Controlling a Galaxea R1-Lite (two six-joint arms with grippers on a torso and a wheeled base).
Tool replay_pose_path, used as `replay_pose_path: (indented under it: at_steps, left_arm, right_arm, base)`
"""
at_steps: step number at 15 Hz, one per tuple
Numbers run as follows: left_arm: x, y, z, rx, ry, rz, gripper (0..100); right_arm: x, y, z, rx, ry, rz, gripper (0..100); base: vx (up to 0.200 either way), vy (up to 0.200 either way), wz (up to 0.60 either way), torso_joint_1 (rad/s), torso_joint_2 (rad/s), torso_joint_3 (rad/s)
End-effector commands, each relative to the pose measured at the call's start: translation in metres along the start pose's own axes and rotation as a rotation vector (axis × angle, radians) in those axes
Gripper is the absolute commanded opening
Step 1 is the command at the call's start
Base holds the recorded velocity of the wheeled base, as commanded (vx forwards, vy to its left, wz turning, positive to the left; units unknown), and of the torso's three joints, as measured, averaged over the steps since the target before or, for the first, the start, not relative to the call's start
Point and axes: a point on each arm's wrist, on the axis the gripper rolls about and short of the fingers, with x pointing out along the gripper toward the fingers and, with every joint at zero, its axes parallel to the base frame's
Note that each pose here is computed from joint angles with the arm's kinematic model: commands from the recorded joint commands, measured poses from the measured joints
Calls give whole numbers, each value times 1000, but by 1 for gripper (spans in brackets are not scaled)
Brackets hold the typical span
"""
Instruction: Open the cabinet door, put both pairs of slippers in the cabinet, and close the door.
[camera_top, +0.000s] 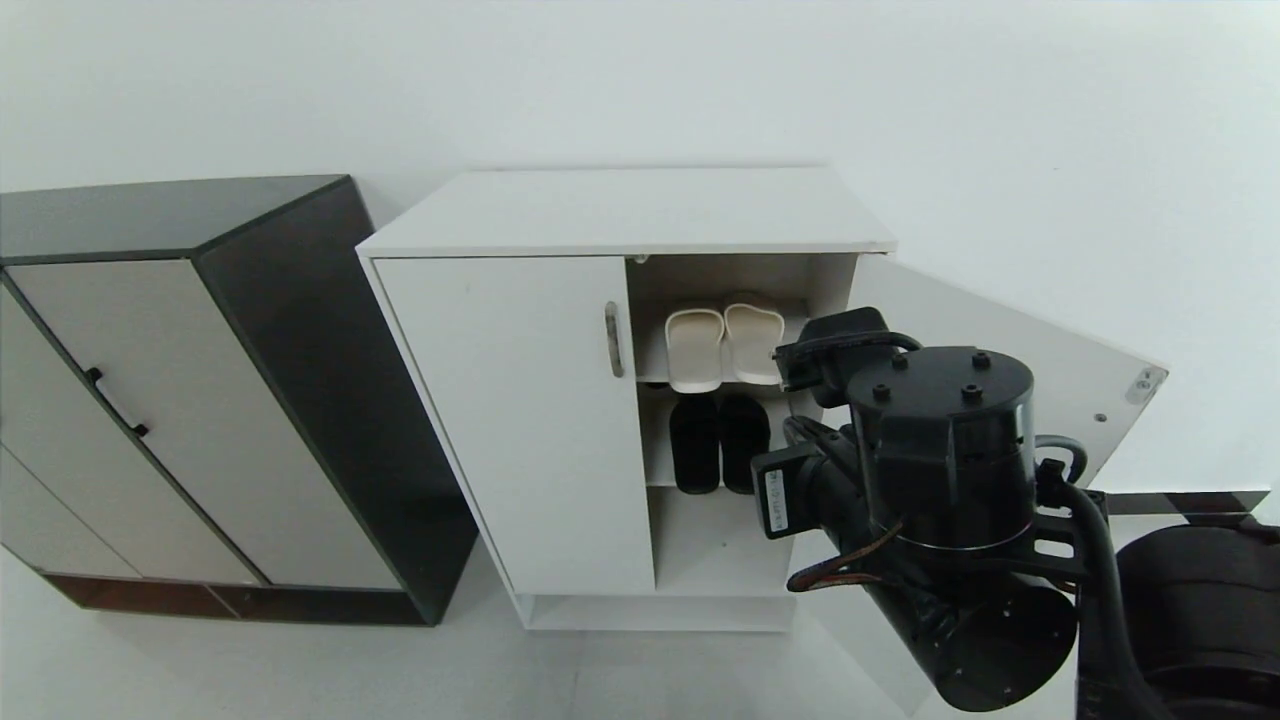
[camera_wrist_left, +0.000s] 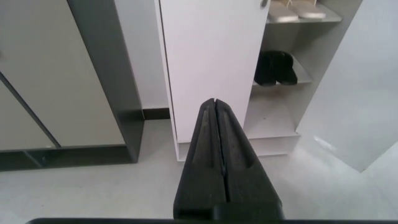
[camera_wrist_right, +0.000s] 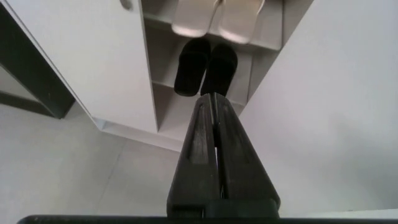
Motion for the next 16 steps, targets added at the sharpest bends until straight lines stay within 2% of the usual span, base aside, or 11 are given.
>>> replay_pose_path:
  at_steps: [1, 11, 16]
  left_arm:
    - [0, 0, 0, 0, 0, 0, 0]
    - [0, 0, 0, 0, 0, 0, 0]
    - [0, 0, 0, -2, 0, 0, 0]
  right_arm:
    - [0, 0, -1, -2, 1, 0, 0]
    - [0, 0, 0, 1, 2, 19, 0]
    - [0, -10, -3, -15, 11, 8, 0]
  base:
    - [0, 0, 0, 168, -486, -305]
    - [0, 0, 0, 216, -521, -313]
    - [0, 0, 0, 255, -581, -323]
